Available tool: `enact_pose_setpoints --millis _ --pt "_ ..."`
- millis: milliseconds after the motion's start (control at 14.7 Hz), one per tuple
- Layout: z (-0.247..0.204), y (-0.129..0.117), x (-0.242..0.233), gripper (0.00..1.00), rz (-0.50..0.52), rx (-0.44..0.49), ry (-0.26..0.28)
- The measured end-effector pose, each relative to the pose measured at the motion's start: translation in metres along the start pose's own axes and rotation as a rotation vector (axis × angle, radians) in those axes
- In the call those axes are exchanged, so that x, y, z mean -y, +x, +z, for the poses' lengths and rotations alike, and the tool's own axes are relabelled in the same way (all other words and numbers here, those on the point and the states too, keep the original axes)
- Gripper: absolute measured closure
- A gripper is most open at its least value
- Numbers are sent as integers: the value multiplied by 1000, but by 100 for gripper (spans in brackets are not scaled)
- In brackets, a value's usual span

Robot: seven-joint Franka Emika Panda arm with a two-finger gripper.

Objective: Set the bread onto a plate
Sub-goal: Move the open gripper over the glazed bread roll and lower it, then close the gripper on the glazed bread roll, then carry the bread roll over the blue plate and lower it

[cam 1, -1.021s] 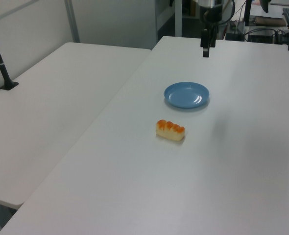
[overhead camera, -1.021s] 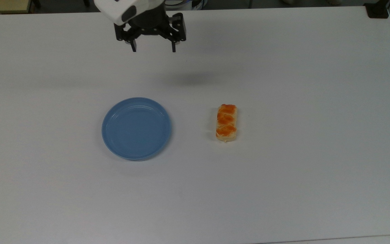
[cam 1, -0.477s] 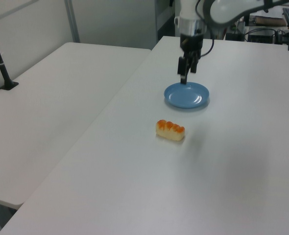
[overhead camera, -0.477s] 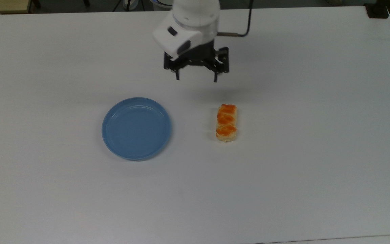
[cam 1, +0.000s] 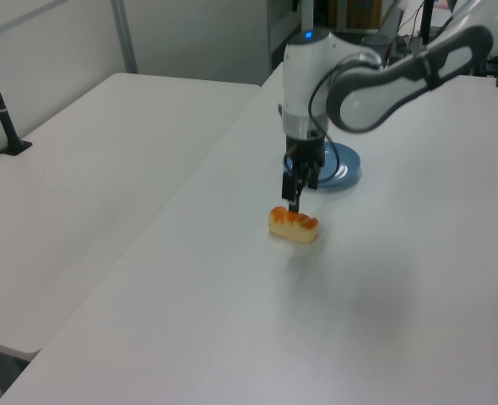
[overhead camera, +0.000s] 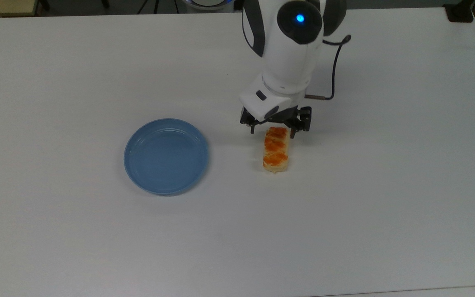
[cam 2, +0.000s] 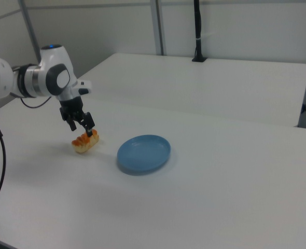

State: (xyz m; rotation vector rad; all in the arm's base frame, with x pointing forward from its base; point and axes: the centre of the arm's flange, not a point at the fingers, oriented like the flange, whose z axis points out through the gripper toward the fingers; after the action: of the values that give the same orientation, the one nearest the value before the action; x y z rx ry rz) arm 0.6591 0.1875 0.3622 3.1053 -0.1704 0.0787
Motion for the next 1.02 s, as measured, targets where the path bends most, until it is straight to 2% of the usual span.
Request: enact_pose_setpoints --millis 204,272,613,681,885,1021 --pt "29 0 11 1 3 -7 -31" --pt "36 0 12 6 1 -11 -35" --pt "44 4 10 68 -9 -23 -53" --pt "42 6 9 74 -8 -28 -52" --pt "14 17 -18 74 -42 -48 -64" --pt "-9 31 -79 73 -98 -39 -114"
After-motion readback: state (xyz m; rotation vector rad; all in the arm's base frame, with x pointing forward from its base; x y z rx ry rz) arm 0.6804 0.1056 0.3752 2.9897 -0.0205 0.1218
